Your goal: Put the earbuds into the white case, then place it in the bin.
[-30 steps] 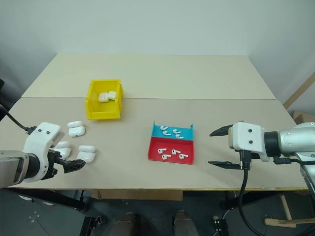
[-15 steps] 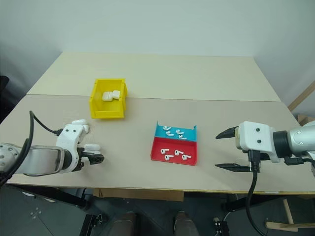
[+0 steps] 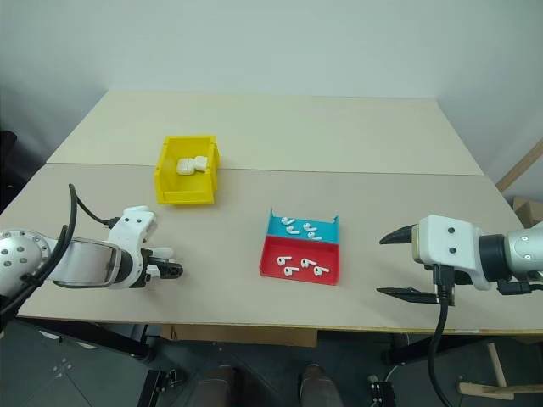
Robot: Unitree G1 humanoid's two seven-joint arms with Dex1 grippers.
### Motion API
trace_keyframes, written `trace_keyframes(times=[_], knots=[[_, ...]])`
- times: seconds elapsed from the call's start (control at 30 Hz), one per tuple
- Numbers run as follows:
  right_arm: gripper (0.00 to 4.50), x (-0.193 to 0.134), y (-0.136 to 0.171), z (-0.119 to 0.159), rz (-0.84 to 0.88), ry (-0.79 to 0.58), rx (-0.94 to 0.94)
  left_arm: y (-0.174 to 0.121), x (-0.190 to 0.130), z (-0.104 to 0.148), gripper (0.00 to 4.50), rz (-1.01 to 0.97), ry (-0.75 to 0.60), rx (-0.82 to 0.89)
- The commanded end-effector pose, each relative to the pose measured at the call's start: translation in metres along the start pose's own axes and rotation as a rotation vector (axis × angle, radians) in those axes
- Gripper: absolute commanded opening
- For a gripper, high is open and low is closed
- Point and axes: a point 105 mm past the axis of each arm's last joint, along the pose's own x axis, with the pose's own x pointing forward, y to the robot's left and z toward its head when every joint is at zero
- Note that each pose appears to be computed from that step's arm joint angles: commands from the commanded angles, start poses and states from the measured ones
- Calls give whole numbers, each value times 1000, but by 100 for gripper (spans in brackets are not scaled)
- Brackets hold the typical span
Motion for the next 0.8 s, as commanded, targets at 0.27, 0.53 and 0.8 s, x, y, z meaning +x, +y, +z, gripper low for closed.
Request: trace_keyframes(times=[0.27, 0.53, 0.8], knots=[[448, -4, -4, 4, -61, 0, -41, -9, 4, -1, 450, -18, 13, 15], [450, -2, -2, 1, -63, 20, -41, -4, 7, -3, 298, 16, 33, 8], [450, -2, -3, 1, -75, 26, -50, -6, -1, 2, 277, 44, -9, 48]])
